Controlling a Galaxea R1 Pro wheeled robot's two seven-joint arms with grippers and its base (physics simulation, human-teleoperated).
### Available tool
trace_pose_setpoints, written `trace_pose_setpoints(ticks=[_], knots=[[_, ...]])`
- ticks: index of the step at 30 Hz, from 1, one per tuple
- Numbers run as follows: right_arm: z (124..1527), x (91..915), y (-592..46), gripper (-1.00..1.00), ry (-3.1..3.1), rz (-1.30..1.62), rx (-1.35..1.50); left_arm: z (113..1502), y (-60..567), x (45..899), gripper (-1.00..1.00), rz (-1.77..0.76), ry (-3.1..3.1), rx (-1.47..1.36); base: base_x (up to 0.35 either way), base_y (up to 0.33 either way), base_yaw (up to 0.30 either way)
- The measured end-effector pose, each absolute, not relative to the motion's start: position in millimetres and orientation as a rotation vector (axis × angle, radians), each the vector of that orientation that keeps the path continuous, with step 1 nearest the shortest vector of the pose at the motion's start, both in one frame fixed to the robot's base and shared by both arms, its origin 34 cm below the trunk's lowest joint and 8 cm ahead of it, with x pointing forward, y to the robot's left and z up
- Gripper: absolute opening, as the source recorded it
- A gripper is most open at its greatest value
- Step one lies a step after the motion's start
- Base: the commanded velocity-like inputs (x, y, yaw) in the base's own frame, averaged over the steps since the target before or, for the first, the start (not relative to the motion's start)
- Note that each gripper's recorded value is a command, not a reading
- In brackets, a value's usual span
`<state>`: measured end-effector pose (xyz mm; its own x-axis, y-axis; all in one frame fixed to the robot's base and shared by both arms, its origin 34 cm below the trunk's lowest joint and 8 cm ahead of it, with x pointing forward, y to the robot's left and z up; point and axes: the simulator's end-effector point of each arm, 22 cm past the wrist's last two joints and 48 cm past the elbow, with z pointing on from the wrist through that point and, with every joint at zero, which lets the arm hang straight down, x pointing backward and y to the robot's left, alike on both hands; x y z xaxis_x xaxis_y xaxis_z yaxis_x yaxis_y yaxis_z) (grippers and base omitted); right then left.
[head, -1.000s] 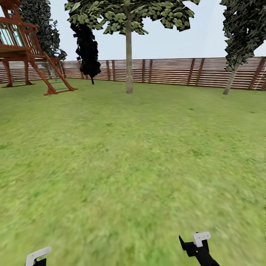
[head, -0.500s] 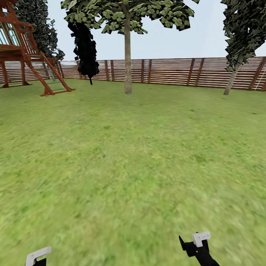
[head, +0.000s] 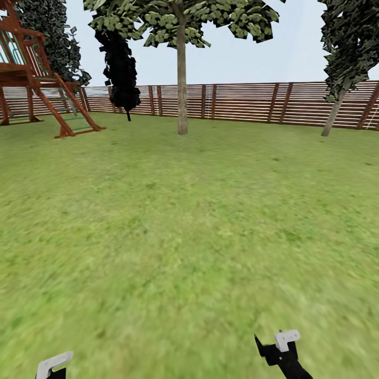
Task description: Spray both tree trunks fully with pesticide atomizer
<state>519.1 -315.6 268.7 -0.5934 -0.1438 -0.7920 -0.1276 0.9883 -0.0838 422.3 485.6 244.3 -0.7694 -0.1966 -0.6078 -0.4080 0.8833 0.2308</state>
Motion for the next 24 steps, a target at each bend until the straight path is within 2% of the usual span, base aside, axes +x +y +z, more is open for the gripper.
trace_pose_setpoints(ticks=[24], knots=[[268.8, 519.1, -315.6, 1.00, 2.212, -0.022, -0.188, 244.4, 485.7, 422.4, -1.00, 0.472, 2.454, -0.435, 0.341, 0.000, 0.000]])
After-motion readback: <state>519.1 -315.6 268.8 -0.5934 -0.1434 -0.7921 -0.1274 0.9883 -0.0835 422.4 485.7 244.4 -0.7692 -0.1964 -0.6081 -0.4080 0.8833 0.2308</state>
